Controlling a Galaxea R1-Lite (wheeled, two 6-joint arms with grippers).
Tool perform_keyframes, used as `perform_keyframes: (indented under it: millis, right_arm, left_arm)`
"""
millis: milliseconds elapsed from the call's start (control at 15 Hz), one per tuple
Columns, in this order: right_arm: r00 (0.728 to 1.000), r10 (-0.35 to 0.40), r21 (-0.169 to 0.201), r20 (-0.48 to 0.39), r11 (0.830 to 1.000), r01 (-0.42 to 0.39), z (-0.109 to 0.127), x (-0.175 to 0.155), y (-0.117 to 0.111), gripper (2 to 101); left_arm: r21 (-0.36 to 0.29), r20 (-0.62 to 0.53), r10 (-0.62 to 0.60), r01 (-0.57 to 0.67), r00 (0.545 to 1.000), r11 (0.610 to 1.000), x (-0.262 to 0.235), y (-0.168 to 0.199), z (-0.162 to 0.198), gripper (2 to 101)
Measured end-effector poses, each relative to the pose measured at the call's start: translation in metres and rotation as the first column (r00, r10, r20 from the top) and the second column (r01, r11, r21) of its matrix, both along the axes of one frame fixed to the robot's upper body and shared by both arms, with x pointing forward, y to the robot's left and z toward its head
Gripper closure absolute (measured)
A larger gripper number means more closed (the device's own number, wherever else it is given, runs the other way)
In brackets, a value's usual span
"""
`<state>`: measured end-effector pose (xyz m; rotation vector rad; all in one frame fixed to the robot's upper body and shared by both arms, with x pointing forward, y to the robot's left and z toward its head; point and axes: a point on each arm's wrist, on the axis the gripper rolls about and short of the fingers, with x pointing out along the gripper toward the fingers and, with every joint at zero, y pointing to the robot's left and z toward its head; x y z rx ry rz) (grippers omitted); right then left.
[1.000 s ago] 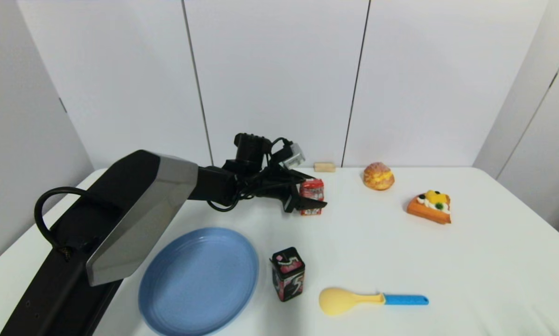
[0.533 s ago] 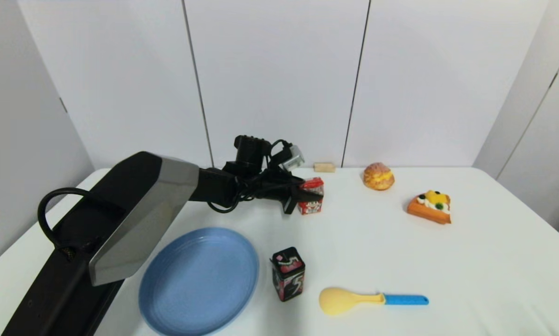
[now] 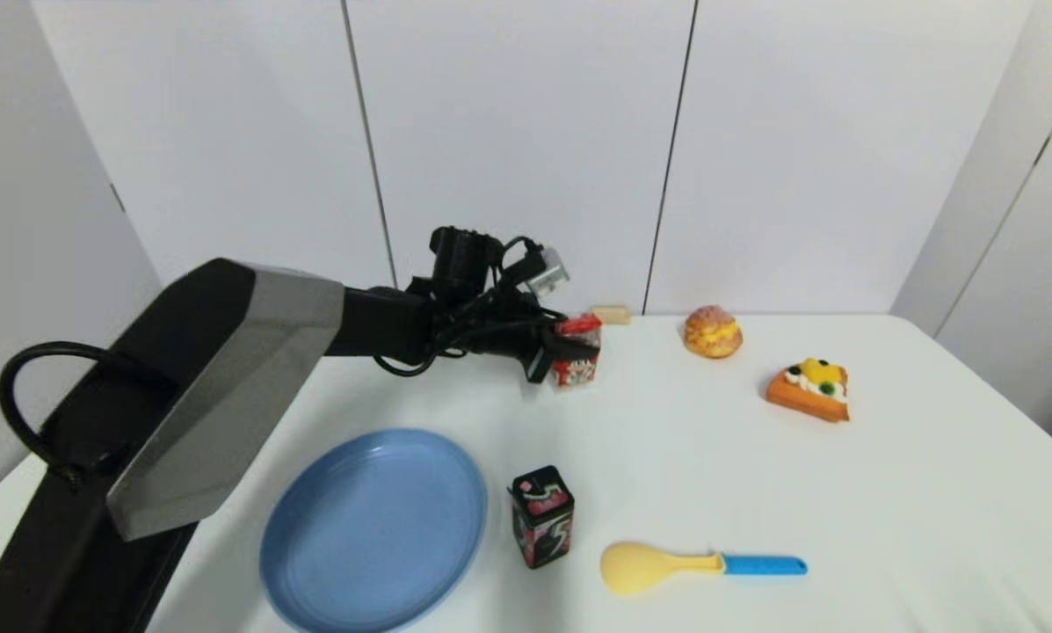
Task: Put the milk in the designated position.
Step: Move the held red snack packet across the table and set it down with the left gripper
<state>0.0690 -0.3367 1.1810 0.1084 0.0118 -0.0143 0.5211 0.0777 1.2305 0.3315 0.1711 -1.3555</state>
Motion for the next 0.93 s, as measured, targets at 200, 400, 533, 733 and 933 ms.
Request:
perform_keyframes:
  millis: [200,400,533,733,933]
  right_arm:
    - [1.0,0.0,0.0,0.0,1.0,0.0,0.0,0.0,0.0,4.3]
    - [1.0,0.0,0.0,0.0,1.0,0.0,0.0,0.0,0.0,4.3]
    - [1.0,0.0,0.0,0.0,1.0,0.0,0.0,0.0,0.0,4.3]
    - [1.0,0.0,0.0,0.0,1.0,0.0,0.0,0.0,0.0,4.3]
    - [1.0,0.0,0.0,0.0,1.0,0.0,0.0,0.0,0.0,4.3]
  left_arm:
    - [0.002,0.087,0.162,-0.163,0.983,0.987,-0.01,0.027,0.057,80.5]
    - [0.002,0.14,0.378,-0.382,0.915,0.924,-0.029,0.071,0.103,80.5]
    - [0.03,0.128,0.497,-0.505,0.858,0.863,-0.05,0.105,0.107,80.5]
    - [0.055,0.084,0.648,-0.653,0.757,0.755,-0.1,0.157,0.094,80.5]
    - [0.017,0.047,0.785,-0.787,0.617,0.617,-0.168,0.2,0.081,80.5]
